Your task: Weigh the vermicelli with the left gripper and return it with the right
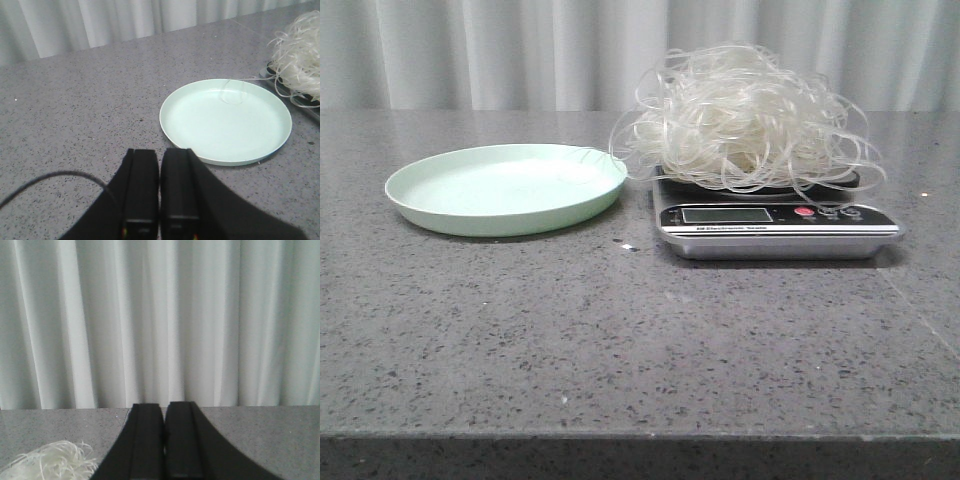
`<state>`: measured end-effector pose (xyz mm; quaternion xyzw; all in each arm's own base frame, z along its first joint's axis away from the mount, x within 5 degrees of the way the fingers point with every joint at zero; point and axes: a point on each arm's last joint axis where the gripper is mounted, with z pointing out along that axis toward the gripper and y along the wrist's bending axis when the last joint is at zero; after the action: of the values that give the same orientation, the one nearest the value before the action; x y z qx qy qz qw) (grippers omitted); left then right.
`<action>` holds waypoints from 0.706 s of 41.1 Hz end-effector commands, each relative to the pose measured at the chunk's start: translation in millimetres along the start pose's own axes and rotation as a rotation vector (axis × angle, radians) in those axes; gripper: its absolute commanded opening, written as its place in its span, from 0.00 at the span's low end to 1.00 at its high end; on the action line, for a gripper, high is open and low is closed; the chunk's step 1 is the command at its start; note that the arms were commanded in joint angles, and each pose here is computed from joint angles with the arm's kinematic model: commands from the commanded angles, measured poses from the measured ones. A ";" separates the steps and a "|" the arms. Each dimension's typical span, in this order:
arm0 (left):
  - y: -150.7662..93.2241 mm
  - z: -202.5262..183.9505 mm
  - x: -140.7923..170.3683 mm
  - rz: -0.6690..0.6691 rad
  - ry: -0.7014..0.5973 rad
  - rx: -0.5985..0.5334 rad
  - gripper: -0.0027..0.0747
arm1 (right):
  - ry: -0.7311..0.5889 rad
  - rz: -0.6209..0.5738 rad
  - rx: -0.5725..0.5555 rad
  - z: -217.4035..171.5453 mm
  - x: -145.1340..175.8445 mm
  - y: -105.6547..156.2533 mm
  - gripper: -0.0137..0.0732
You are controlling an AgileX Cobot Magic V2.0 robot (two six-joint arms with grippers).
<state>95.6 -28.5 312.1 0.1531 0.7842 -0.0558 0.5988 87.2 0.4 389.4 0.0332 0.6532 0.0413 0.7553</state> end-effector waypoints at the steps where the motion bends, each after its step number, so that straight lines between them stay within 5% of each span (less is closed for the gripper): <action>1: 1.0 -3.4 -16.0 -0.012 -0.109 -0.003 0.21 | -0.056 0.024 -0.015 22.6 -29.8 3.7 0.38; 12: 1.0 -3.4 -16.0 -0.012 -0.109 -0.003 0.21 | 0.200 0.183 -0.159 97.4 -41.5 31.8 0.79; 29: 1.0 -3.4 -16.0 -0.012 -0.109 -0.003 0.21 | 0.706 0.041 -0.466 190.3 -10.8 122.7 0.83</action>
<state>95.6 -28.5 312.1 0.1531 0.7842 -0.0558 0.5988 266.0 109.4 418.5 -0.1112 0.8610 0.2023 0.4531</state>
